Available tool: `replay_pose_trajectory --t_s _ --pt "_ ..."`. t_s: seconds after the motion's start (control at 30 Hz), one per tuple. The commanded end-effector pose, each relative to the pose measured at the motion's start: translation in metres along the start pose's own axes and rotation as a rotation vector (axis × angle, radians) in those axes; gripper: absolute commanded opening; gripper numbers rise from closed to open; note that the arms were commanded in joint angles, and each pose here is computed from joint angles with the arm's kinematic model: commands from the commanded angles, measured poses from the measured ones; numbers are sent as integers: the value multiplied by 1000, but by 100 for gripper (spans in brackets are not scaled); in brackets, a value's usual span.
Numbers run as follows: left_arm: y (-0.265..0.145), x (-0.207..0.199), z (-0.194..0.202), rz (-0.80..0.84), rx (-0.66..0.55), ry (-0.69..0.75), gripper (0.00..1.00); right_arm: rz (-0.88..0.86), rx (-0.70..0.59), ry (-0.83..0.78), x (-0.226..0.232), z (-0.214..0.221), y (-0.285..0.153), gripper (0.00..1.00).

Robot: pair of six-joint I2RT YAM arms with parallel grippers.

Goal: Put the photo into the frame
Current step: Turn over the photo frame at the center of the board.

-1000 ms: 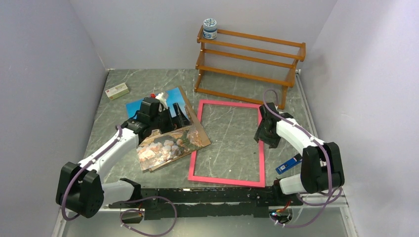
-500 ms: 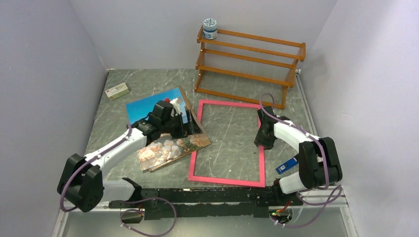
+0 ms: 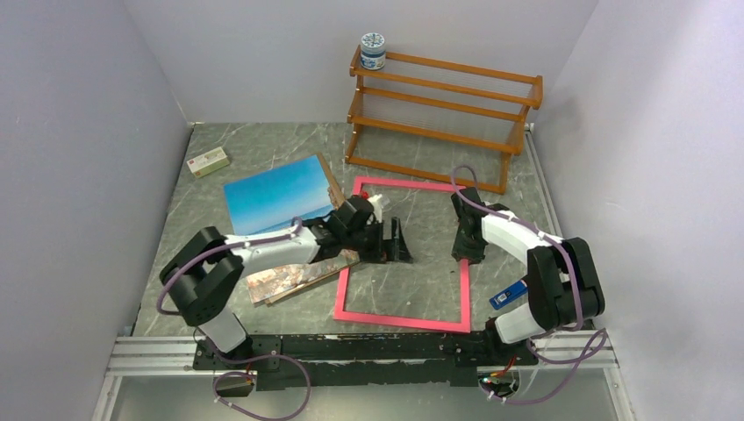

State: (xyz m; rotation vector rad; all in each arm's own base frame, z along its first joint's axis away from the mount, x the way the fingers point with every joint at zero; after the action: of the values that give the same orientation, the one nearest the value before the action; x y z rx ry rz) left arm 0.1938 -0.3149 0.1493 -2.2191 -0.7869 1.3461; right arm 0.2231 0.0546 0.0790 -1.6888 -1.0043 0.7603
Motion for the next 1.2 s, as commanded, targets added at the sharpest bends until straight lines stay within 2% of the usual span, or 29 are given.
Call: replay_pose_trajectory --t_s 0.0,0.17,0.27,0.37,0.47,0.6,0.73,0.87,1.0,1.03,1.1,1.17 --pt "23 -41 -13 161 -84 34 98 -15 -94 35 2 -20 -22 24" --pt "47 -61 -11 289 -128 64 98 -101 -140 42 3 -32 -65 22" --pt "69 -69 -6 342 -96 74 98 -121 -158 40 1 -36 -84 22" --pt "84 -87 -5 457 -74 75 98 -135 -166 44 0 -37 -95 22" --pt "86 -103 -1 600 -123 83 98 -160 -183 62 0 -38 -102 23" --pt "88 -110 4 702 -132 55 98 -195 -180 71 3 -39 -107 23" --pt "97 -116 15 701 -94 34 98 -226 -173 75 6 -39 -110 23" --pt "110 -123 30 603 -57 43 98 -258 -181 78 9 -42 -118 23" --pt "117 -128 38 572 -48 50 98 -300 -200 84 12 -46 -131 23" --pt "118 -130 38 574 -50 49 91 -312 -202 86 12 -46 -134 23" --pt "117 -133 35 580 -54 49 67 -326 -202 89 12 -46 -138 24" --pt "114 -137 32 587 -65 54 53 -333 -205 91 12 -46 -141 24"
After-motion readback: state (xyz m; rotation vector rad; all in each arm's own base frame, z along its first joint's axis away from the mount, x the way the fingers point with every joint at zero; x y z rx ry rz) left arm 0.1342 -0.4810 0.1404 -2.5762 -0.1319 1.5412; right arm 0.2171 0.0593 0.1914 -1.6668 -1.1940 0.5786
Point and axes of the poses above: each gripper's point midway between its finger pads, its own y axis out along the fingers, its own x axis along the line the jaws close on, z = x × y, the point moved 7 cm from there along -y, back along the fingers, and after that the axes turned 6 degrees about y, right-handed, at the moved point
